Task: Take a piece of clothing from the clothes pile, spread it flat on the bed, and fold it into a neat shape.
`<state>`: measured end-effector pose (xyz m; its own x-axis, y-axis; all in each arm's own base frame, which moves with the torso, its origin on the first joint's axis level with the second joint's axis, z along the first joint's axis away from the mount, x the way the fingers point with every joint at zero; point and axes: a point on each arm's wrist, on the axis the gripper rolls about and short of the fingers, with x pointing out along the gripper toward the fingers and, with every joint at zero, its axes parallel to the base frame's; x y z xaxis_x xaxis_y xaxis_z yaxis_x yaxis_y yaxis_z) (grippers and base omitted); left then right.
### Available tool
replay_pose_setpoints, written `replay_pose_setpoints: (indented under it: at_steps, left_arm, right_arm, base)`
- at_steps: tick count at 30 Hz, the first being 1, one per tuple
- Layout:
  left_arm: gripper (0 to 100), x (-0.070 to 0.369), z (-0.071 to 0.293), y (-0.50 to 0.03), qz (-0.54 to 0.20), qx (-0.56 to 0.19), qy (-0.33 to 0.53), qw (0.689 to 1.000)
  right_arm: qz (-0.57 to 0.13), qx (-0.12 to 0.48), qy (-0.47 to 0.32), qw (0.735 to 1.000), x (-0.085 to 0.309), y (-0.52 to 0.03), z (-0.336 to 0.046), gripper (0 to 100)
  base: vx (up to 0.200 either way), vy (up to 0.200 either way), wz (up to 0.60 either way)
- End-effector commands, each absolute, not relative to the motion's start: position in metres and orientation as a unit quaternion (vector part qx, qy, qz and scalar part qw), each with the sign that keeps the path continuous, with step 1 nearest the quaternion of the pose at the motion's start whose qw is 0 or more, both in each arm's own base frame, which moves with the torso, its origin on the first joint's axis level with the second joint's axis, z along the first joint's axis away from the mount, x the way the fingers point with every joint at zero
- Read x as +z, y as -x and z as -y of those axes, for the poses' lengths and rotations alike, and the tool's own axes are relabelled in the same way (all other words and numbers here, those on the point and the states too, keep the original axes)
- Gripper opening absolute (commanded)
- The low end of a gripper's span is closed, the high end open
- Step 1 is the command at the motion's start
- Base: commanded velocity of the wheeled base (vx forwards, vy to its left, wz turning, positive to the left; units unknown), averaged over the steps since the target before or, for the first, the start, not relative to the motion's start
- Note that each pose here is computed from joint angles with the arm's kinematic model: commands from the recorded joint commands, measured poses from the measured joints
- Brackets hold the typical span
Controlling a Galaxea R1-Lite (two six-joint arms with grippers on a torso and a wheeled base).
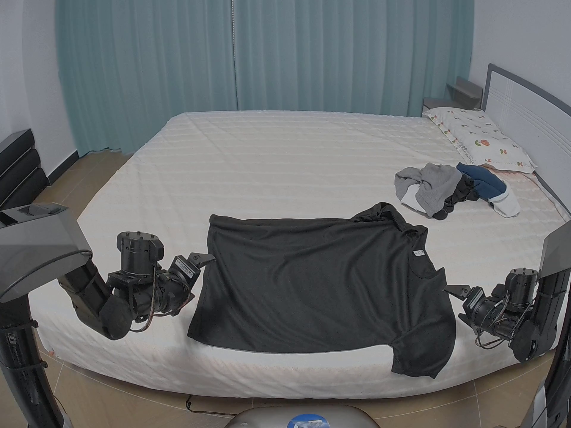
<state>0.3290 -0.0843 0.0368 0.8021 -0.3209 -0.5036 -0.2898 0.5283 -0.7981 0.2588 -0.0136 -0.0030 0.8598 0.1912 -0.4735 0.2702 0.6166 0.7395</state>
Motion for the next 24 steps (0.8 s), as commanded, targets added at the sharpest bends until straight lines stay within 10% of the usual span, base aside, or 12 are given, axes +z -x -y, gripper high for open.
replay_pose_setpoints:
  at_steps: [1,24]
  left_arm:
    - [100,0.031,0.088,-0.320,-0.327,-0.006,0.490,0.808]
    - [100,0.032,0.086,-0.315,-0.319,0.015,0.481,0.816]
  right_arm:
    - [-0.266,-0.024,-0.443,0.856,-0.003,-0.257,0.013,100]
    - [-0.270,-0.005,-0.443,0.855,-0.002,-0.258,0.000,100]
  base:
    - [0.000,0.000,0.00]
    - [0.000,-0.157,0.00]
